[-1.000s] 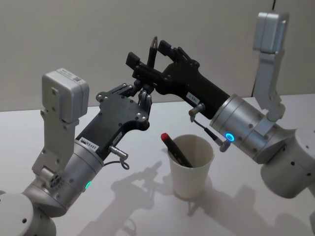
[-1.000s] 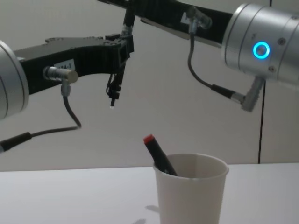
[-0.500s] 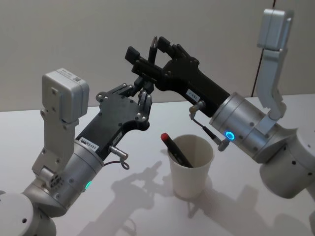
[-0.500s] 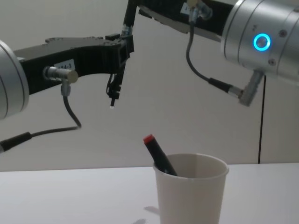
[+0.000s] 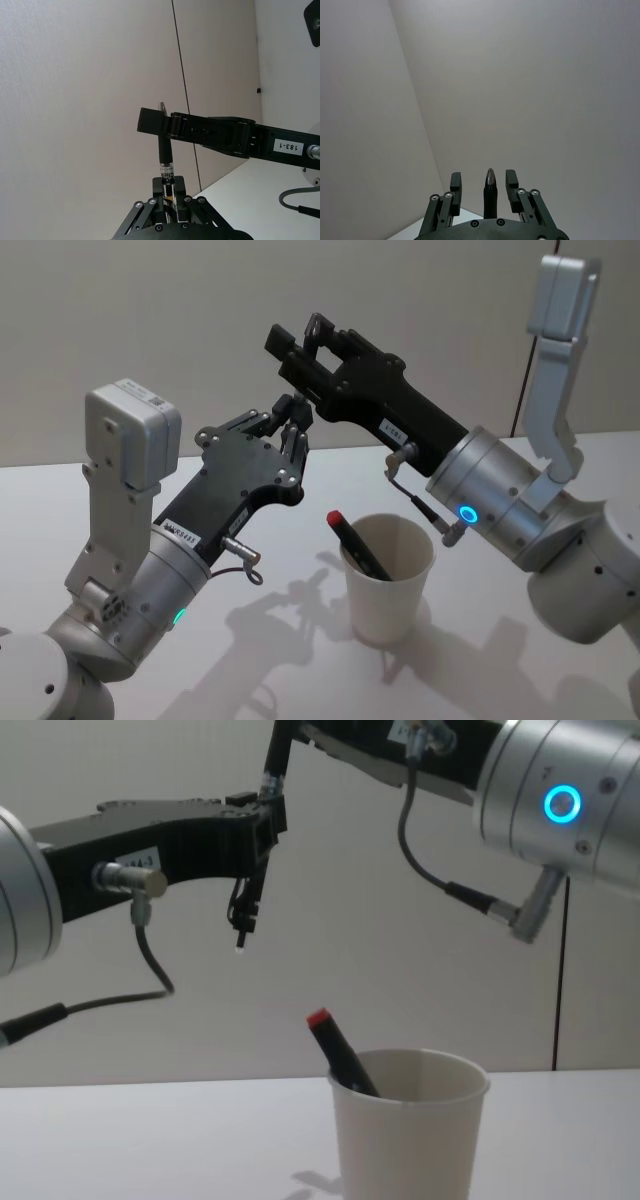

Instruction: Place the pen into the pen holder.

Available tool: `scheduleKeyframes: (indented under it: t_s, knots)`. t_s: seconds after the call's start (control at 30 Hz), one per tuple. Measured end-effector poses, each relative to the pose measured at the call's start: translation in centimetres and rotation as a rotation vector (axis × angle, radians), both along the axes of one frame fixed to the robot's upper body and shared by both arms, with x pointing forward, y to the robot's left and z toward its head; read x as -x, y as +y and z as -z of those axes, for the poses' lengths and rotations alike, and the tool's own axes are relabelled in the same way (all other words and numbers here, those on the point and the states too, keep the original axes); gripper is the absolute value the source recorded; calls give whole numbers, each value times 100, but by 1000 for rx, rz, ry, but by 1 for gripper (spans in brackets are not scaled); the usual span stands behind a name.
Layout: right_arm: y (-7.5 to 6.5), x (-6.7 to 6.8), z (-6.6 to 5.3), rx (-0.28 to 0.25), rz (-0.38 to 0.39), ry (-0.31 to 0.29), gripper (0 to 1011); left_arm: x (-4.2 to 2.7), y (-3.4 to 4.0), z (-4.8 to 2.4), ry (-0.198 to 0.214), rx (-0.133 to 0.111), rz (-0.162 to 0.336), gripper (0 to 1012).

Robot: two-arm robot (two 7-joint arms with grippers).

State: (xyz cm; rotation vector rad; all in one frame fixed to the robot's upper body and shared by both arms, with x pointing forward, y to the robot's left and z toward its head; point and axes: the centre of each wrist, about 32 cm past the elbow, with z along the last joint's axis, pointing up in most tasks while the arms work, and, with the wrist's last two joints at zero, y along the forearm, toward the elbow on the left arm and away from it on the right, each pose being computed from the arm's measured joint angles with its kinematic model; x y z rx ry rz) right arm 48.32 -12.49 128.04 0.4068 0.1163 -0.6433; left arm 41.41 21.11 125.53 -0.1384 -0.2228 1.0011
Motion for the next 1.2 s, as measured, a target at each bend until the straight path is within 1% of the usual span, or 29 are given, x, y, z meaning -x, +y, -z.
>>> scheduleKeyframes:
  t_s: [0.03, 0.1, 0.17, 0.23, 0.27, 0.3, 0.37, 0.43, 0.47, 0.5, 1.2]
  knots:
    - [0, 0, 0, -1, 0, 0, 533, 0, 0, 0, 0, 0, 0, 135]
    - [1, 1, 0, -1, 0, 0, 490, 0, 0, 0, 0, 0, 0, 135]
    - [1, 1, -1, -2, 0, 0, 390, 0, 0, 0, 0, 0, 0, 135]
    - [2, 2, -2, -3, -1, 0, 356, 0, 0, 0, 0, 0, 0, 135]
    - [2, 2, -2, -3, -1, 0, 328, 0, 0, 0, 0, 0, 0, 135]
    - [2, 2, -3, -4, -1, 0, 272, 0, 0, 0, 0, 0, 0, 135]
    - [2, 2, -3, -4, -1, 1, 228, 0, 0, 0, 0, 0, 0, 135]
    - [2, 2, -3, -4, -1, 1, 161, 0, 0, 0, 0, 0, 0, 135]
    - [2, 2, -3, -4, -1, 1, 161, 0, 0, 0, 0, 0, 0, 135]
    - [2, 2, -3, -4, 0, 1, 119, 0, 0, 0, 0, 0, 0, 135]
    - [2, 2, -3, -6, -2, 2, 118, 0, 0, 0, 0, 0, 0, 135]
